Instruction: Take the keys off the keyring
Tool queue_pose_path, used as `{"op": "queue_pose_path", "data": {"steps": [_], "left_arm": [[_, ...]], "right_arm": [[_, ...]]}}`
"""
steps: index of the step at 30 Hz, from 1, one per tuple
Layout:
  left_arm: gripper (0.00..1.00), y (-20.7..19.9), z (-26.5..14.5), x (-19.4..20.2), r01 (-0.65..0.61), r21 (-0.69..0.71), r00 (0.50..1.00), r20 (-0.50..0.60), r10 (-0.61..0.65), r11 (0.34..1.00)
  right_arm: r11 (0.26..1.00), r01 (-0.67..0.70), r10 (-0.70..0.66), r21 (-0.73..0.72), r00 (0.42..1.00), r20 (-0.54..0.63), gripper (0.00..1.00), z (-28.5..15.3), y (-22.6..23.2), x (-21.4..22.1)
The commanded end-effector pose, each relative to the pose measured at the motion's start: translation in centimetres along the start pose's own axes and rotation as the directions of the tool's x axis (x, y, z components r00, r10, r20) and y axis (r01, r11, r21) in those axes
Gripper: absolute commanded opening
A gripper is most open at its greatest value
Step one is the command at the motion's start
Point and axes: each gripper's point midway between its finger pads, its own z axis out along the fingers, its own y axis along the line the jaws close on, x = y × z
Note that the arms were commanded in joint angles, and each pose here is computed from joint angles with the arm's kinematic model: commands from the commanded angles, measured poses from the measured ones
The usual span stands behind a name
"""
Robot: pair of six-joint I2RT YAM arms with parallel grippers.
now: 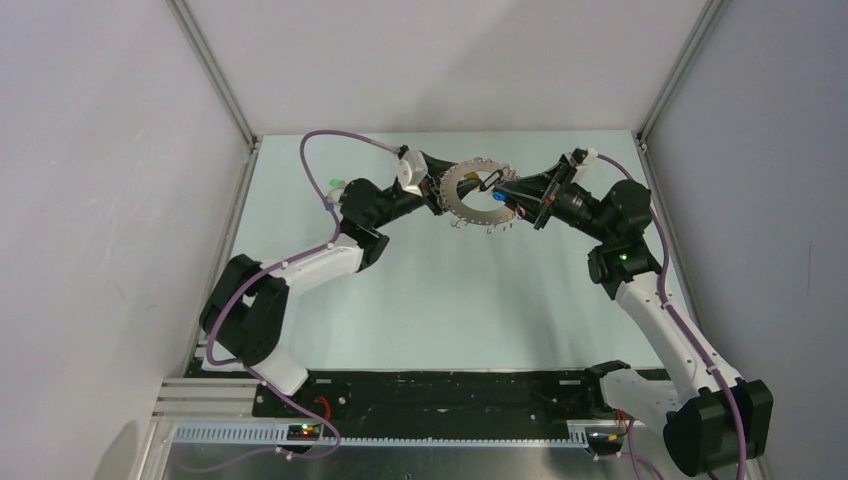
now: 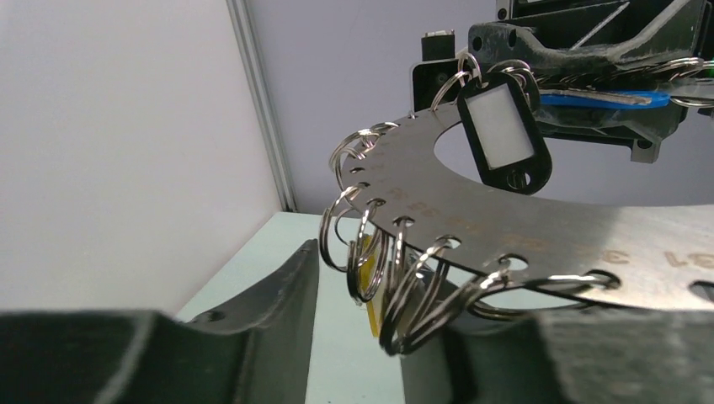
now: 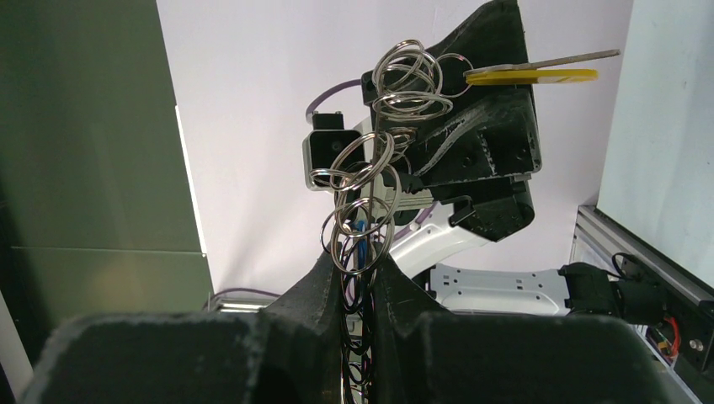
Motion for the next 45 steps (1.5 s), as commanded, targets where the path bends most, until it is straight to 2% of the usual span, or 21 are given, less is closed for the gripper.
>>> {"op": "queue_pose_path", "data": {"steps": [1, 7, 10, 12, 26, 32, 35, 42, 45], "left_arm": [[0.37, 0.2, 0.5, -1.7, -0.041, 0.006, 0.998, 0.054, 0.041, 0.999], [0.36, 0.3, 0.3, -1.1, -0.036, -0.003, 0.998, 0.043, 0.036, 0.999], [0.48, 0.4, 0.2, -1.0, -0.032, -0.01, 0.999, 0.041, 0.032, 0.999], [0.51, 0.4, 0.2, -0.8, -0.031, -0.011, 0.999, 0.038, 0.031, 0.999], [0.5, 0.4, -0.1, 0.9, -0.006, -0.012, 1.0, 0.012, 0.006, 1.0], [0.42, 0.4, -0.4, 1.0, -0.011, -0.019, 1.0, 0.017, 0.011, 1.0], [0.35, 0.4, -0.4, 0.9, -0.014, -0.017, 1.0, 0.024, 0.015, 1.0], [0.33, 0.1, -0.5, 0.4, -0.023, -0.013, 0.999, 0.038, 0.023, 1.0], [0.21, -0.2, -0.7, 0.4, -0.03, 0.0, 0.999, 0.038, 0.03, 1.0]], "right_arm": [[0.993, 0.083, -0.083, -0.082, 0.997, 0.0, 0.0, -0.1, 3.6, 0.7], [0.993, 0.088, -0.087, -0.084, 0.996, 0.006, 0.0, -0.2, 3.7, 0.7], [0.992, 0.091, -0.091, -0.088, 0.996, 0.007, 0.0, -0.3, 3.9, 0.8], [0.992, 0.091, -0.091, -0.089, 0.996, 0.007, 0.0, -0.4, 4.0, 0.9], [0.991, 0.097, -0.096, -0.095, 0.995, 0.015, 0.0, -0.6, 4.2, 0.8], [0.991, 0.098, -0.097, -0.095, 0.995, 0.017, 0.0, -0.6, 4.2, 0.8], [0.991, 0.097, -0.096, -0.093, 0.995, 0.015, 0.0, -0.6, 4.2, 0.8], [0.991, 0.099, -0.098, -0.089, 0.995, 0.016, 0.0, -0.6, 4.1, 0.7], [0.991, 0.099, -0.098, -0.088, 0.995, 0.017, 0.0, -0.7, 4.1, 0.7]]}}
